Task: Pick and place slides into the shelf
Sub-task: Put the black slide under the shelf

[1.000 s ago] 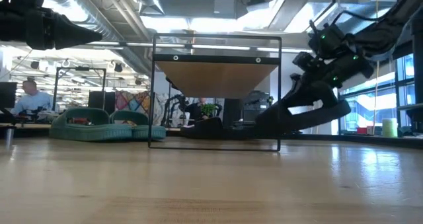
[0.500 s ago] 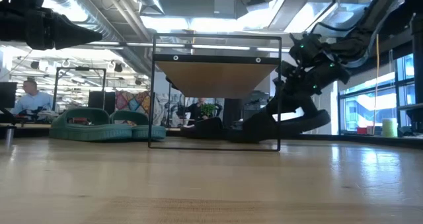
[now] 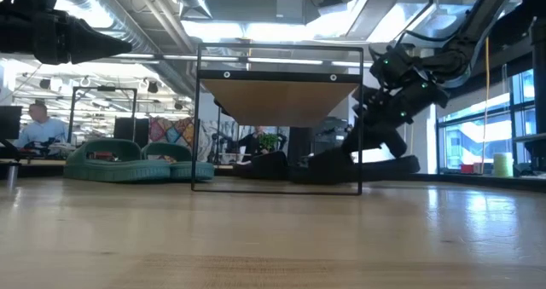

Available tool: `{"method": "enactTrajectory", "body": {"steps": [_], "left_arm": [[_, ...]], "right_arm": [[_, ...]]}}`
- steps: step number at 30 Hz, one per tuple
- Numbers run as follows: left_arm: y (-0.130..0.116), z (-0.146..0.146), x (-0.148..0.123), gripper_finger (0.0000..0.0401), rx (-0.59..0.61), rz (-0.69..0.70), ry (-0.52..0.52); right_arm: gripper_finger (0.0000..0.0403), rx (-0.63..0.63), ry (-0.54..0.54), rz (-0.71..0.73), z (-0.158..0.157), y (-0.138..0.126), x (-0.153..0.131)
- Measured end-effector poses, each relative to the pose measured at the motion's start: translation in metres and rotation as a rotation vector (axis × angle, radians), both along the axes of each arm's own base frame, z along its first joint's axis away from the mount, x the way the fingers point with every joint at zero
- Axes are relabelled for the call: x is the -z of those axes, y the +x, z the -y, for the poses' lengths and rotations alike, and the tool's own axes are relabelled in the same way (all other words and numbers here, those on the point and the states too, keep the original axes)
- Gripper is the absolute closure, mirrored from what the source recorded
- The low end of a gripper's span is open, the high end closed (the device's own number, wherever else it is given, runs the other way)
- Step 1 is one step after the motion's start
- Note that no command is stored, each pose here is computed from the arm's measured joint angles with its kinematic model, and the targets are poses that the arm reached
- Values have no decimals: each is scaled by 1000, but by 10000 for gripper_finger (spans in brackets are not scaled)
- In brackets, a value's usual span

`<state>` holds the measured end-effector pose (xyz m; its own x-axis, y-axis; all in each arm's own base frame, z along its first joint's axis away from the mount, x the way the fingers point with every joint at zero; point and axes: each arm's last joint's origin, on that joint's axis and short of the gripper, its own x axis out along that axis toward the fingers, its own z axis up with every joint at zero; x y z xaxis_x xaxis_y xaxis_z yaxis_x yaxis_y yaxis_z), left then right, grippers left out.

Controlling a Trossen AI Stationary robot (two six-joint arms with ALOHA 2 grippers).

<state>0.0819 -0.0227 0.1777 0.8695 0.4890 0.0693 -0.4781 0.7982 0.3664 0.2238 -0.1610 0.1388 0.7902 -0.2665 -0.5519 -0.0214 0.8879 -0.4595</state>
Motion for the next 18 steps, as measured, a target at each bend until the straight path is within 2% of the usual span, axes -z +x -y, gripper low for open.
{"method": "enactTrajectory", "body": {"steps": [4, 9, 15, 18], "left_arm": [[0, 0, 0, 233, 0, -1, 0], [0, 0, 0, 233, 0, 0, 0], [0, 0, 0, 233, 0, -1, 0], [0, 0, 0, 233, 0, -1, 0]], "right_arm": [[356, -2, 10, -19, -1, -1, 2], [317, -9, -6, -28, -1, -1, 2], [266, 85, -53, -66, 2, -3, 2], [257, 155, -16, -38, 2, -4, -3]]}}
